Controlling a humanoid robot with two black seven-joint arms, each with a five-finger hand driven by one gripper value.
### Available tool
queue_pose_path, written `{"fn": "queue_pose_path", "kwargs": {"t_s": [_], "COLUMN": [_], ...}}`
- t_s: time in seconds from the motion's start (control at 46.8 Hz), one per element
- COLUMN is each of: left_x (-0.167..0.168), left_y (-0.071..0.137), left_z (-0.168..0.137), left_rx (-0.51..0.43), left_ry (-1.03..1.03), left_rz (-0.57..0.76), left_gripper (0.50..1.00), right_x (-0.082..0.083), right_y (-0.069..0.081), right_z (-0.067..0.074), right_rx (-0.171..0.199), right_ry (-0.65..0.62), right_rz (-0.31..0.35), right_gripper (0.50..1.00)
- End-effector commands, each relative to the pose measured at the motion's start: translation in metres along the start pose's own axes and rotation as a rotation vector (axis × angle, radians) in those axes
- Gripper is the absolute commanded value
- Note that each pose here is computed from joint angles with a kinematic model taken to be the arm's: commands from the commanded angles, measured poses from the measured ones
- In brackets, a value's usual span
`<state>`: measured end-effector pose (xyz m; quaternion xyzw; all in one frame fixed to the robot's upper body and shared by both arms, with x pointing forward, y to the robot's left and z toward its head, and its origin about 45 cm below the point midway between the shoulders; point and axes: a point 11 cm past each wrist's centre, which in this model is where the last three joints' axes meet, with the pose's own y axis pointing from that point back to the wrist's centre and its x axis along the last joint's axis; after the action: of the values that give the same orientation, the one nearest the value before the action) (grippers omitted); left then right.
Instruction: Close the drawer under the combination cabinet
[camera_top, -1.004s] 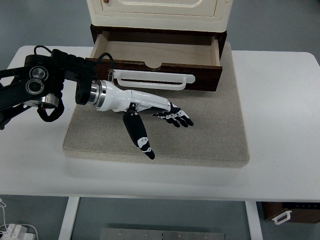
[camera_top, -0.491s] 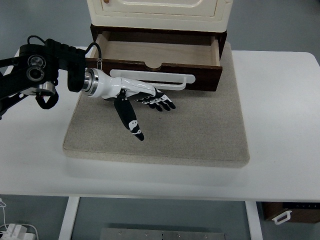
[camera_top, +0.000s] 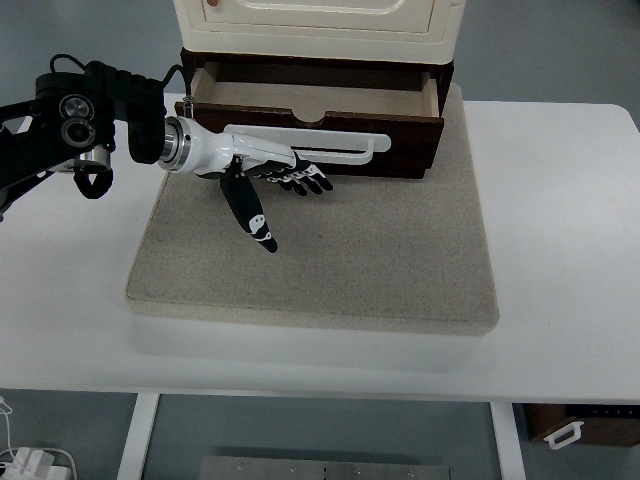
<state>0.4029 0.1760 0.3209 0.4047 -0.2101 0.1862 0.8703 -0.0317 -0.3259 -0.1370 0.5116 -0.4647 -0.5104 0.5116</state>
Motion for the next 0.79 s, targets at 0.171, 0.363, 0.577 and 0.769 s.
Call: {"fn": "queue_pose_path", "kwargs": {"t_s": [0.171,0.363,0.577,0.769], "left_x": [0.017,0.026,0.036,0.042], "left_y": [-0.003,-0.002,-0.002,0.000], "left_z": [-0.001,-0.008,-0.013,-0.019], "left_rx": [0.007,0.023,0.029,0.042], "left_ry": [0.027,0.051,0.083,0.102], "left_rz": [0.051,0.095,0.168,0.193], "left_gripper": [1.000,1.000,1.000,1.000], "right_x": [0.000,0.000,0.000,0.000], "right_y": [0.000,0.000,0.000,0.000], "right_z": [0.000,0.000,0.000,0.000], "right_rx": [0.000,0.000,0.000,0.000], "right_ry": [0.000,0.000,0.000,0.000], "right_rz": [0.000,0.000,0.000,0.000], "right_gripper": [0.952,0.952,0.952,0.952]}}
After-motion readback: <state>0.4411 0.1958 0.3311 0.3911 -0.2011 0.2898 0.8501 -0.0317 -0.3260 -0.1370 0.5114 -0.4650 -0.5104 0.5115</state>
